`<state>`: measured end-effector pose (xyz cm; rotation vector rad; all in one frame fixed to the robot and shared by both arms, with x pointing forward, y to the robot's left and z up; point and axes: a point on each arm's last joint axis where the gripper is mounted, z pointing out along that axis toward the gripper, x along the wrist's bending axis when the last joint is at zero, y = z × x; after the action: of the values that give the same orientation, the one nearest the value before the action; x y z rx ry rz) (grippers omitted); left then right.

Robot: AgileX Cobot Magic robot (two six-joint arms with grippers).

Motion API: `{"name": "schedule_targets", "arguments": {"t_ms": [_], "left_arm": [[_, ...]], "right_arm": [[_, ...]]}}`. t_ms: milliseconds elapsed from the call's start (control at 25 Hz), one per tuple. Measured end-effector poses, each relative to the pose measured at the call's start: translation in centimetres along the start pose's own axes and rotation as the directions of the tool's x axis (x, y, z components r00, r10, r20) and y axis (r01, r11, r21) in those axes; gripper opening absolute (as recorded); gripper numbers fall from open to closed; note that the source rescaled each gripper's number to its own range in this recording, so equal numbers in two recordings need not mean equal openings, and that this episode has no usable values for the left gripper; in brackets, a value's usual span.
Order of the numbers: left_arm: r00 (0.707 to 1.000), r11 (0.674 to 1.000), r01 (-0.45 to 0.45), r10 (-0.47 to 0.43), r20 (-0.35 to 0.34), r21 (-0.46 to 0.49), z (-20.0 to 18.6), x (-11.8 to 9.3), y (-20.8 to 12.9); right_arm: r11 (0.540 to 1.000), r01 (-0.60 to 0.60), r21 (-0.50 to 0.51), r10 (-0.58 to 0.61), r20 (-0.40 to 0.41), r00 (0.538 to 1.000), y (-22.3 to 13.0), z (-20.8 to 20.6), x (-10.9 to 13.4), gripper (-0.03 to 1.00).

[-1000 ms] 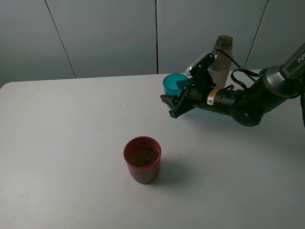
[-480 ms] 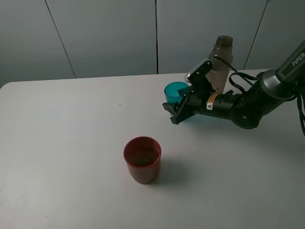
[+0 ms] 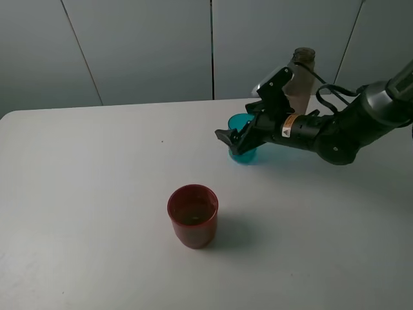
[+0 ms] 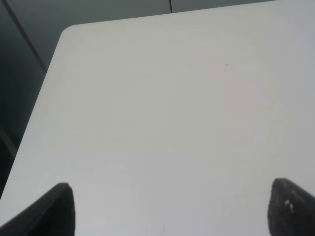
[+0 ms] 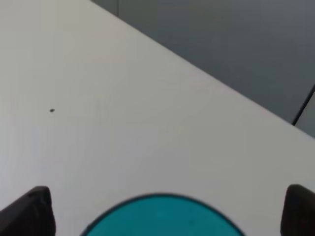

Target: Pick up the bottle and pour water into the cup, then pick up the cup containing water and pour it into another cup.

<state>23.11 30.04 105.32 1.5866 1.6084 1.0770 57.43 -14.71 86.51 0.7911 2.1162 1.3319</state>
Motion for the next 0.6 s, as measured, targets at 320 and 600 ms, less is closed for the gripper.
{"name": "schedule_targets", "arguments": {"t_ms": [320, 600], "left_arm": [[1.0, 1.0, 0.0, 0.0, 0.0, 0.0, 0.0, 0.0, 0.0], [1.0, 1.0, 0.0, 0.0, 0.0, 0.0, 0.0, 0.0, 0.0]], "right_arm": [[0.995, -0.054, -0.081, 0.055, 0.015, 0.998, 5.7, -3.0, -0.4, 0.99], [0.991, -0.08, -0.111, 0.084, 0.033, 0.996, 10.2, -8.3, 0.1, 0.99]]}}
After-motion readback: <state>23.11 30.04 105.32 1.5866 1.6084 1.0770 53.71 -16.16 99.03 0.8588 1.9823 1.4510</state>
